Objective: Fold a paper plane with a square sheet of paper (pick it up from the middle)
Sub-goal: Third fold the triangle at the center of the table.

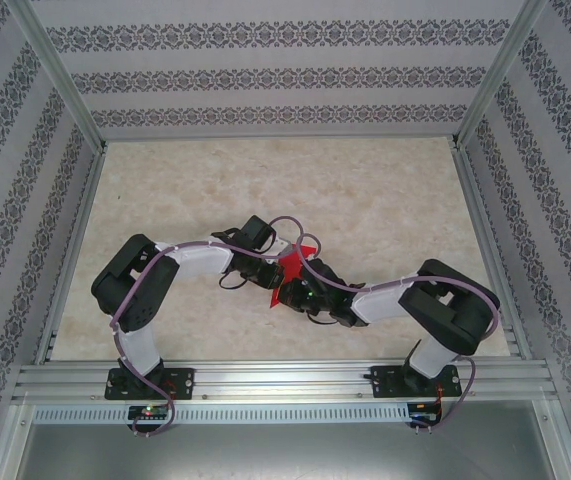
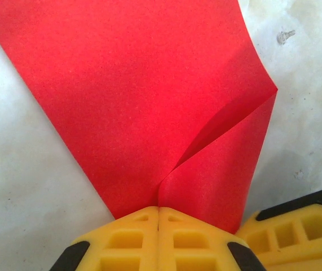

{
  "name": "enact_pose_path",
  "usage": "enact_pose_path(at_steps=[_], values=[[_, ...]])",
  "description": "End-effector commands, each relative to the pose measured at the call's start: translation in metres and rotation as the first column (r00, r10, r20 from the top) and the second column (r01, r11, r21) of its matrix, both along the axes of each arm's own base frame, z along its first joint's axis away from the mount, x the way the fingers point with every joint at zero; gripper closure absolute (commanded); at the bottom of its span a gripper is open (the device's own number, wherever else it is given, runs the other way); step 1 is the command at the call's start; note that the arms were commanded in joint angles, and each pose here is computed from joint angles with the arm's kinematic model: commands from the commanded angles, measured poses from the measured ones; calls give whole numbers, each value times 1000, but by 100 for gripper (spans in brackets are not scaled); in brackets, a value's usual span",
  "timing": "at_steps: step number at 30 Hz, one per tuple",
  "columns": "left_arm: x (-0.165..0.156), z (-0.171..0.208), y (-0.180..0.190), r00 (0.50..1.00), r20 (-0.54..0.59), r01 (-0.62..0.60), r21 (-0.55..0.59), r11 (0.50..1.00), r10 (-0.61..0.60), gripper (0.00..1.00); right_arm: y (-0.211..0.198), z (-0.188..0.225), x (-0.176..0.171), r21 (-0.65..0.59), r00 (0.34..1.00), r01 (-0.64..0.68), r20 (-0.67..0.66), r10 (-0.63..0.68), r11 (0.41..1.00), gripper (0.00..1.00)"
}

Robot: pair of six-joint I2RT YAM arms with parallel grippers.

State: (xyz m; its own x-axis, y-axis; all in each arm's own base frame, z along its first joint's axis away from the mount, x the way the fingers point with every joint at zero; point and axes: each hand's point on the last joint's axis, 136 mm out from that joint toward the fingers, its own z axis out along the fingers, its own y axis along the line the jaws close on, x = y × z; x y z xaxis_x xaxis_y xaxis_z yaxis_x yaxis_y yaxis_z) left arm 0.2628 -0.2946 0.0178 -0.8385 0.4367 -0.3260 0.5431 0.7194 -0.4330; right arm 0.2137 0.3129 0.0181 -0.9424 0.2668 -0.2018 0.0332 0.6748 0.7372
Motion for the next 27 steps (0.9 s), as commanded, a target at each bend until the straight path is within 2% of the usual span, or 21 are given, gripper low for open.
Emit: enact_pose_path(at_steps=[1, 8, 18, 27], values=[[-4, -21, 12, 999, -43, -6, 63, 998, 9, 96, 10, 1, 9, 36, 999, 29, 20, -30, 999, 92], [0, -21, 17, 999, -39, -23, 72, 997, 26, 96, -1, -10, 4, -7, 998, 60, -12, -60, 998, 93], [-3, -20, 14, 998, -55, -14, 57, 998, 17, 95, 17, 38, 3, 65, 998, 9, 65, -14, 998, 92], [-1, -18, 13, 999, -52, -13, 55, 998, 16, 95, 25, 9, -6, 24, 1000, 2, 12, -2, 1000, 92]])
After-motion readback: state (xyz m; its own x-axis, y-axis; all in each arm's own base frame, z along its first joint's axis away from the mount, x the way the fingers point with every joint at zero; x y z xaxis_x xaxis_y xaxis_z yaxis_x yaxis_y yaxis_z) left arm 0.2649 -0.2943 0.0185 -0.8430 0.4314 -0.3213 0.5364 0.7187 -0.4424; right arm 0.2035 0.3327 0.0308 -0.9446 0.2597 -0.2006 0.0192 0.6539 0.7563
